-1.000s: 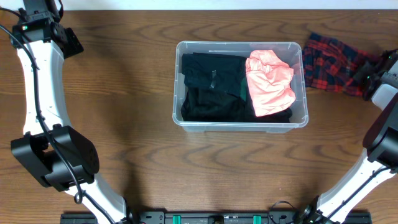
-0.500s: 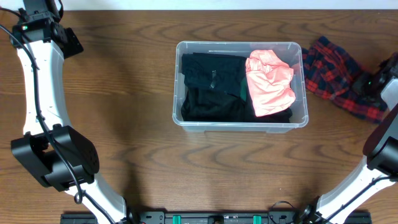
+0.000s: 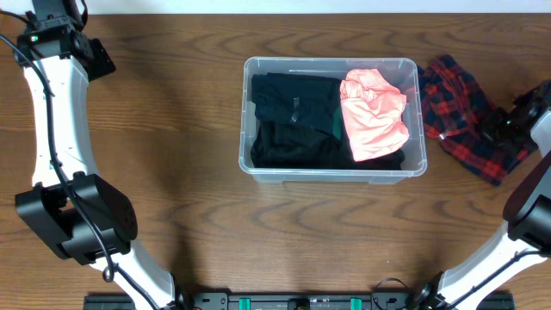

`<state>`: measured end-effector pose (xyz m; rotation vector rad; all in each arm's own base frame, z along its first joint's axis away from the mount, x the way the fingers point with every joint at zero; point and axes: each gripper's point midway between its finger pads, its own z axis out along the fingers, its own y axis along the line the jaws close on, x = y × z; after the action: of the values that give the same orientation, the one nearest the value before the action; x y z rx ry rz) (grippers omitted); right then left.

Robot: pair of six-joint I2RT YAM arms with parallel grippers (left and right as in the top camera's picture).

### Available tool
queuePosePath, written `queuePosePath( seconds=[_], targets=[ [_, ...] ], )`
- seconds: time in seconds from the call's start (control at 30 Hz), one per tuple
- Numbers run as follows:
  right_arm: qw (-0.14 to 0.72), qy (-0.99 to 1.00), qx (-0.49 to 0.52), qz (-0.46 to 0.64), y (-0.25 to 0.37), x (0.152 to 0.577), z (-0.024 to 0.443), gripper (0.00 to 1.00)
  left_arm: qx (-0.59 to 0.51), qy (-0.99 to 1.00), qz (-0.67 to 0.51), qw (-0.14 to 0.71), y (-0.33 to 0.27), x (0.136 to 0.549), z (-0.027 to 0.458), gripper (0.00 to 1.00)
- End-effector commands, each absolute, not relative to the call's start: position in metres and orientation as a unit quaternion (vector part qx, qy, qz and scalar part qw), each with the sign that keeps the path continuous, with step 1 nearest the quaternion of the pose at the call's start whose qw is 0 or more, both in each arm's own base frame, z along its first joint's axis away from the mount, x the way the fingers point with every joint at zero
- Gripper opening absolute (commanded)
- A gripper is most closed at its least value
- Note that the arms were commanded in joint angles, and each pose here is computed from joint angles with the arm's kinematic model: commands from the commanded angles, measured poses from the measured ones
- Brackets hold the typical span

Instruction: Pack container

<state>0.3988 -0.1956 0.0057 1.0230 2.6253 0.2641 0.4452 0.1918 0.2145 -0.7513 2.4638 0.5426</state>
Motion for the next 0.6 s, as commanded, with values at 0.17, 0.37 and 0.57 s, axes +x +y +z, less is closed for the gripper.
queuePosePath(
  seconds=[0.17,0.37,0.57],
  targets=[
    [0.239,0.905,0.349,0.036,-0.199,0.387,0.105,0.02,-0.279,0.905,0.206,0.248,0.195,0.444,0.213,0.98],
    [0.212,0.898,0.383,-0.053,-0.217,0.349,0.124,0.24,-0.279,0.905,0.206,0.248,0.195,0.444,0.213,0.98],
    [0.166,0.897,0.405,-0.063,-0.22,0.326,0.104,0.54,-0.279,0.905,0.206,0.248,0.195,0.444,0.213,0.98]
  ],
)
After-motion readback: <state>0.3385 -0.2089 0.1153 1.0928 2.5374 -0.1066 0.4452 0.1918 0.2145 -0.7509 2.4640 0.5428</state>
